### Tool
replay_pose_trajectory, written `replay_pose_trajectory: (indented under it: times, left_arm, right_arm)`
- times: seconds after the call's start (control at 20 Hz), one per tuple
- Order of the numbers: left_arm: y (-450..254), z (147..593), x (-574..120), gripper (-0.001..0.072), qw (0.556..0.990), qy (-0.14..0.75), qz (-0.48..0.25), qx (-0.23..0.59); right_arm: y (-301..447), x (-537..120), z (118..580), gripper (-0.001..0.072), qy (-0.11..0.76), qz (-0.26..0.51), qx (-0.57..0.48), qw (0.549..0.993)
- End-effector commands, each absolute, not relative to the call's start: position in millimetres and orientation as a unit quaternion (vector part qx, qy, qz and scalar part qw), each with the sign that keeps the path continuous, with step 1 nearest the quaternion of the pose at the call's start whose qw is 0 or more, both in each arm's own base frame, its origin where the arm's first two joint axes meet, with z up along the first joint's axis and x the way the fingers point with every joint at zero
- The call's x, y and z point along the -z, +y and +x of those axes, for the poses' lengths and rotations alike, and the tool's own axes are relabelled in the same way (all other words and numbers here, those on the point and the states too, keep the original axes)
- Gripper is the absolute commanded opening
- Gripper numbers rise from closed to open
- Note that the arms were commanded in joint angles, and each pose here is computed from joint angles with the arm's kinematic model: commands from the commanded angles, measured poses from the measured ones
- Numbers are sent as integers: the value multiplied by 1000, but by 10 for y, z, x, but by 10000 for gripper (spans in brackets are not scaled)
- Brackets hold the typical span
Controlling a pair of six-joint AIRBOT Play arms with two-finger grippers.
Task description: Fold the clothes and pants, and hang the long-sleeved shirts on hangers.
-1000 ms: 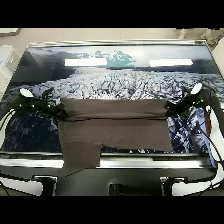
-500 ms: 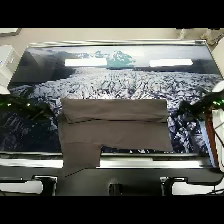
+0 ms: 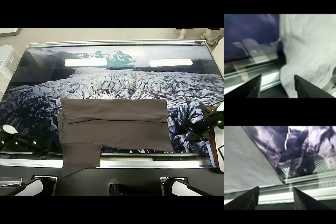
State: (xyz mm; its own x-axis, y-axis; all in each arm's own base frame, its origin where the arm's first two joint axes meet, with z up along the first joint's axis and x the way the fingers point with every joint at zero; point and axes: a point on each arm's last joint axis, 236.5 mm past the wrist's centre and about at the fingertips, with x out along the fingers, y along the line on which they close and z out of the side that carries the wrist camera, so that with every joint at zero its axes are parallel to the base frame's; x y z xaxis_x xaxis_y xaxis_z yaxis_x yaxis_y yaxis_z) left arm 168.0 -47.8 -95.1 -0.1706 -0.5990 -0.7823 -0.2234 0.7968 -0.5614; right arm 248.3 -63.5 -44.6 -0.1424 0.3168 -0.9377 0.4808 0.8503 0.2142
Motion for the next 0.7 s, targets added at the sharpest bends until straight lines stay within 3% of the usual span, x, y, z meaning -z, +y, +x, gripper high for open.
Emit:
replay_pose_trajectory:
  times: [0.0, 0.25, 0.3, 0.35, 0.4, 0.45, 0.55, 0.65]
  left_arm:
    - [-667, 1545, 1055, 437, 583, 739, -283, 181]
    - [-830, 1663, 1134, 427, 599, 732, -272, 178]
    - [-921, 1670, 1112, 383, 594, 731, -278, 188]
    - [-992, 1654, 1091, 288, 588, 733, -280, 197]
    - [-1034, 1619, 1078, 183, 582, 738, -276, 204]
    - [-1049, 1581, 1062, 24, 576, 742, -272, 211]
    - [-1056, 1555, 1043, 26, 571, 744, -273, 216]
    - [-1062, 1543, 1023, 25, 571, 743, -270, 221]
  right_arm:
    - [-579, 430, 2374, 510, 759, 266, 63, 591]
    - [-566, 389, 2348, 510, 760, 265, 62, 590]
    - [-567, 381, 2347, 510, 759, 265, 62, 591]
    - [-574, 374, 2343, 511, 759, 263, 63, 592]
    - [-571, 376, 2336, 511, 759, 263, 63, 592]
    - [-550, 395, 2296, 511, 761, 264, 62, 589]
    - [-450, 535, 2121, 515, 767, 271, 63, 579]
    - [-282, 728, 1933, 563, 770, 280, 47, 571]
